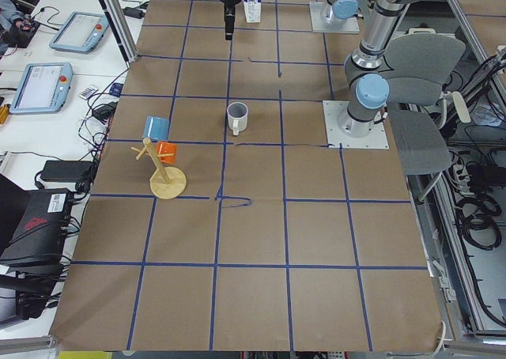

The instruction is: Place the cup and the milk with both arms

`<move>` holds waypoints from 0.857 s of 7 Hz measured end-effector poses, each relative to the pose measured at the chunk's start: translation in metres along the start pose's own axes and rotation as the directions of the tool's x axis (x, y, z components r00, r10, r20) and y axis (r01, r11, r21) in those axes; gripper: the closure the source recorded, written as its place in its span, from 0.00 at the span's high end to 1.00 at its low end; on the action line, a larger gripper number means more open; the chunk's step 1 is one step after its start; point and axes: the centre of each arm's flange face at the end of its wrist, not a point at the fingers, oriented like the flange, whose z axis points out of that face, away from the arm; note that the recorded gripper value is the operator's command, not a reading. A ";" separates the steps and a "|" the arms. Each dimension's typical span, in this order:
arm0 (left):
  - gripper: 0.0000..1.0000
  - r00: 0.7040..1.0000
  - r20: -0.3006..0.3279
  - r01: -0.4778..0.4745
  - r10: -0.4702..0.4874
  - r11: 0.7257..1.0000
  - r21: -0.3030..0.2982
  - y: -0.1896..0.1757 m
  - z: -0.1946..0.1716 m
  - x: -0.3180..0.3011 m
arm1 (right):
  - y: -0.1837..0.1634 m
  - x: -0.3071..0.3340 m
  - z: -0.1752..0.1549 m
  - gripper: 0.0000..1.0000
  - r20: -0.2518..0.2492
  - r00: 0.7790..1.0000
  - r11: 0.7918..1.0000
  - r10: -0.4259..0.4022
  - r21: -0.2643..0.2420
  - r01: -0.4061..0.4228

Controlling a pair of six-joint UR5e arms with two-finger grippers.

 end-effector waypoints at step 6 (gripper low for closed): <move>1.00 1.000 -0.004 0.002 -0.002 1.000 -0.016 0.003 0.005 0.000 | 0.001 0.004 0.007 1.00 -0.003 1.000 1.000 0.013 -0.029 -0.014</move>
